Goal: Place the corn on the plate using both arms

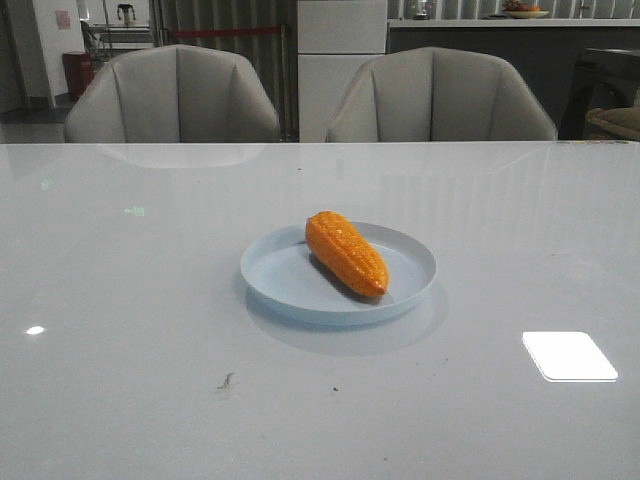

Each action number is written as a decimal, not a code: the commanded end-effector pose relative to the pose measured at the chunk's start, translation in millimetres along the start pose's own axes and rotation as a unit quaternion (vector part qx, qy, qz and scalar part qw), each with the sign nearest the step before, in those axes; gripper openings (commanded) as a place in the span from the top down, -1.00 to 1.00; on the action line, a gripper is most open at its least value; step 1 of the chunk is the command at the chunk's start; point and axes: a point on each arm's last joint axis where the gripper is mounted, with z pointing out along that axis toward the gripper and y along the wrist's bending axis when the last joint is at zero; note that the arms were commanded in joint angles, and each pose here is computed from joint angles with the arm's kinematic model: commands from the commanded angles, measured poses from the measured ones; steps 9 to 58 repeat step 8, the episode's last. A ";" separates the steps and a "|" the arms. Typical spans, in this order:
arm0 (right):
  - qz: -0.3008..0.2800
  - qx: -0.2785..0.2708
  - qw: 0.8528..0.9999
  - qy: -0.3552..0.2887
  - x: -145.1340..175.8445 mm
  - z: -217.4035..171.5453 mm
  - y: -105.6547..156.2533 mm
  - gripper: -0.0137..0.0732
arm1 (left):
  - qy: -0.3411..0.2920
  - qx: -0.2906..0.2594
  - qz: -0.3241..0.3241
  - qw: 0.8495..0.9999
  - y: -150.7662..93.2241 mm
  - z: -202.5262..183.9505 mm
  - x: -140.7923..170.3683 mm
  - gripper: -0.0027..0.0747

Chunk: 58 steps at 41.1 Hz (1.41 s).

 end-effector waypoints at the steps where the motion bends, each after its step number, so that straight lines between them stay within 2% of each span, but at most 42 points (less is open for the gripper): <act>1: -0.003 0.011 0.998 -0.062 -15.7 -3.4 -2.5 0.56 | -0.030 -0.005 -0.008 0.999 -0.3 -0.9 4.2 0.70; 58: -0.003 0.011 0.998 -0.062 -15.7 -3.4 -2.5 0.56 | -0.030 -0.005 -0.008 0.999 -0.3 -0.9 4.2 0.70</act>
